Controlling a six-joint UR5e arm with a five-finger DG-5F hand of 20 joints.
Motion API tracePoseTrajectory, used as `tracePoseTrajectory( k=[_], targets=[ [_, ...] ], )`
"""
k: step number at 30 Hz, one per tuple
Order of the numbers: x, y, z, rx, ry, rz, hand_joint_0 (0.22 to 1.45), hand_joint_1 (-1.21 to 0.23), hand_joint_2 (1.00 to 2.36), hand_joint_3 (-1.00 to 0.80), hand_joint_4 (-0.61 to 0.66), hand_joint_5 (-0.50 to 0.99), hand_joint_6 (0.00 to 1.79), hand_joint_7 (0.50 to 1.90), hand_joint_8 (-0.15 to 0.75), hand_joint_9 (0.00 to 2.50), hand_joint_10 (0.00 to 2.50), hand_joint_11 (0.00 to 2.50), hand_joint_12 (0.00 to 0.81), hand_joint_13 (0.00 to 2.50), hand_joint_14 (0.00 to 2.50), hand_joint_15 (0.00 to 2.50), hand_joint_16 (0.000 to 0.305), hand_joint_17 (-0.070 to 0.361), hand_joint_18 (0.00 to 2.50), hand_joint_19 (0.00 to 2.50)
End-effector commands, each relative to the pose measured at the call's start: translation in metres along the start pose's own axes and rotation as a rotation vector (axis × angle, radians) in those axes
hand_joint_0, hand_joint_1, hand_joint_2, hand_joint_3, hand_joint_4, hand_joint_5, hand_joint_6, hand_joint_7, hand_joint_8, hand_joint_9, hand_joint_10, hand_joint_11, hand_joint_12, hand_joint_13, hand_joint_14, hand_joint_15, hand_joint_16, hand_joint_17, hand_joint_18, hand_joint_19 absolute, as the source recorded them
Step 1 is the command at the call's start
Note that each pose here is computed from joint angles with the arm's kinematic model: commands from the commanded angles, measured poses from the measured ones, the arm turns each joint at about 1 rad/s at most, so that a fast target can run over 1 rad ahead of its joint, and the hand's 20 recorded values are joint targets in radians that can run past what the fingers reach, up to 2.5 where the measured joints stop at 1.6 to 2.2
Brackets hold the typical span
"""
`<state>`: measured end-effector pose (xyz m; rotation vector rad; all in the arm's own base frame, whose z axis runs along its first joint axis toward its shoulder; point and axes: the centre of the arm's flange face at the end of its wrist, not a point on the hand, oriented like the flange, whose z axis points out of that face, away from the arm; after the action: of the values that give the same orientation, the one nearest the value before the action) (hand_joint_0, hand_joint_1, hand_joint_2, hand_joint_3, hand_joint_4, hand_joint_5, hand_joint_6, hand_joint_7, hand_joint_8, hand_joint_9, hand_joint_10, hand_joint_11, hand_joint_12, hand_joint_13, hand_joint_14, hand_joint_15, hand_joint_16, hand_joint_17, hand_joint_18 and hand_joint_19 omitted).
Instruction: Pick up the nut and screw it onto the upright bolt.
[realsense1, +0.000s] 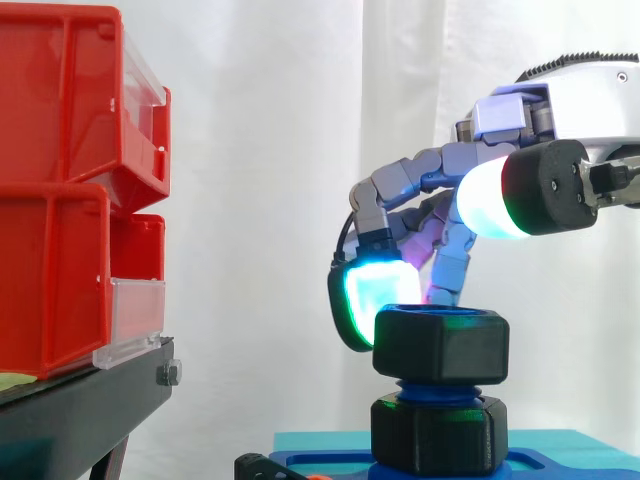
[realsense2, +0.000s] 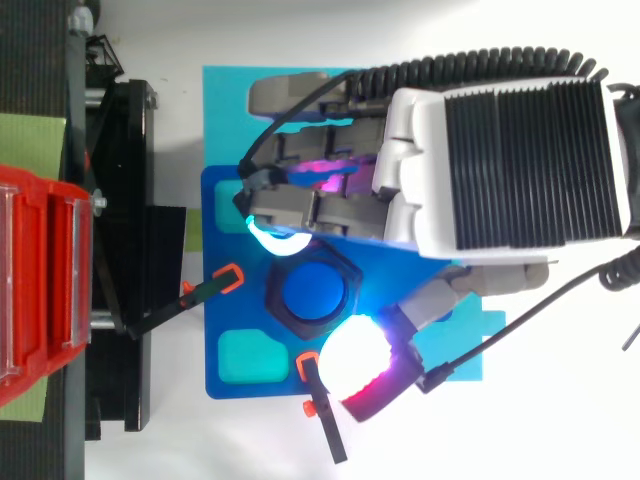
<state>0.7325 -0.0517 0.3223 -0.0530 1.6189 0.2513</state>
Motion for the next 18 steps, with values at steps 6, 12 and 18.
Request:
tracePoseTrajectory(
  k=[6, 12, 18],
  targets=[
    [-0.003, -0.02, -0.007, -0.015, 0.0, 0.001, 0.54, -0.21, 1.0, -0.5, 0.07, 0.06, 0.6, 1.38, 0.168, 1.48, 0.0, 0.0, 0.131, 1.0, 0.0, 0.0, 0.006, 0.015, 0.61, 0.0],
    [-0.005, -0.032, -0.011, -0.022, -0.003, 0.002, 0.54, -0.22, 1.0, -0.5, 0.05, 0.08, 0.61, 1.34, 0.147, 1.63, 0.0, 0.0, 0.115, 1.11, 0.0, 0.0, 0.004, 0.008, 0.73, 0.0],
    [-0.017, -0.041, -0.012, -0.032, -0.021, -0.003, 0.54, -0.21, 1.0, -0.5, 0.11, 0.07, 0.54, 1.46, 0.223, 1.57, 0.0, 0.0, 0.14, 1.06, 0.0, 0.0, 0.007, 0.015, 0.68, 0.0]
  ],
)
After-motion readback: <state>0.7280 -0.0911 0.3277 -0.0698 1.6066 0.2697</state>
